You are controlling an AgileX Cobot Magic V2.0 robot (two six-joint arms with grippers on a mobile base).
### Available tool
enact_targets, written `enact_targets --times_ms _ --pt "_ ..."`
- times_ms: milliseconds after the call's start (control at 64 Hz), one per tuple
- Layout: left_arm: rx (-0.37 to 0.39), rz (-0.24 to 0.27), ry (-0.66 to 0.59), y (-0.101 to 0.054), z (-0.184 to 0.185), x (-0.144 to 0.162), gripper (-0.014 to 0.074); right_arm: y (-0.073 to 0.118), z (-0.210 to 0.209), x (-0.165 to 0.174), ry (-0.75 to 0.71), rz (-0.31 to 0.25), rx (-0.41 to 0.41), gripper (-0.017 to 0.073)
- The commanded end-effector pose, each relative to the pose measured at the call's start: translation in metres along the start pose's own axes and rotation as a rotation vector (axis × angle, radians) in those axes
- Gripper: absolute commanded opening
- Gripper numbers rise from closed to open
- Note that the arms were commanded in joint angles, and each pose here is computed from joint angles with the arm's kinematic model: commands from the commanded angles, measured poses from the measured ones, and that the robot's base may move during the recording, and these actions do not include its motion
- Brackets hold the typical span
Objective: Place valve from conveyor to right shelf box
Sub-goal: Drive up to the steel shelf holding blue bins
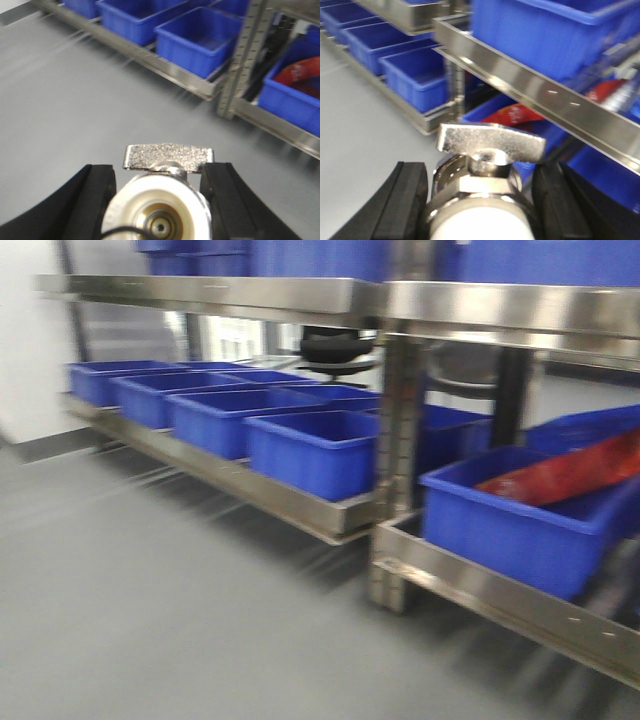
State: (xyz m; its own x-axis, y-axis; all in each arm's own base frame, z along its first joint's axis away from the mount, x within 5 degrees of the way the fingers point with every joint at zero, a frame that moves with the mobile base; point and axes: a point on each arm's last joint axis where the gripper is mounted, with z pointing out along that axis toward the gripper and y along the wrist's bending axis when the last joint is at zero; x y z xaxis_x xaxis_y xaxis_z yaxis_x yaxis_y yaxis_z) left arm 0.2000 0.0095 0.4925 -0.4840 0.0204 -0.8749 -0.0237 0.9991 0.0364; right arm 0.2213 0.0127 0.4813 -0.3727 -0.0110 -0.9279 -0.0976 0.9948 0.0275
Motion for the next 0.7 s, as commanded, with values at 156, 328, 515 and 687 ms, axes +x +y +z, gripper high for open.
enact_targets --times_ms 156,328,515,687 --pt "0.01 -0.01 -0.066 -0.0015 -0.0063 -0.0058 -0.0111 -0.0008 -0.0085 -0.0119 -0.104 -0.009 0.013 -0.0155" --pt "0.01 -0.01 -0.066 -0.0015 -0.0063 -0.0058 -0.0111 -0.0008 -0.0085 -0.0119 -0.104 -0.009 0.013 -0.0155" --pt "0.01 -0.01 -0.066 -0.0015 -0.0063 -0.0058 -0.0111 -0.0008 -0.0085 -0.0119 -0.104 -0.009 0.013 -0.0155" --pt "0.01 -0.01 -0.066 -0.0015 -0.0063 -0.0058 -0.0111 -0.0008 -0.0085 -0.0119 -0.104 -0.009 0.013 -0.0155"
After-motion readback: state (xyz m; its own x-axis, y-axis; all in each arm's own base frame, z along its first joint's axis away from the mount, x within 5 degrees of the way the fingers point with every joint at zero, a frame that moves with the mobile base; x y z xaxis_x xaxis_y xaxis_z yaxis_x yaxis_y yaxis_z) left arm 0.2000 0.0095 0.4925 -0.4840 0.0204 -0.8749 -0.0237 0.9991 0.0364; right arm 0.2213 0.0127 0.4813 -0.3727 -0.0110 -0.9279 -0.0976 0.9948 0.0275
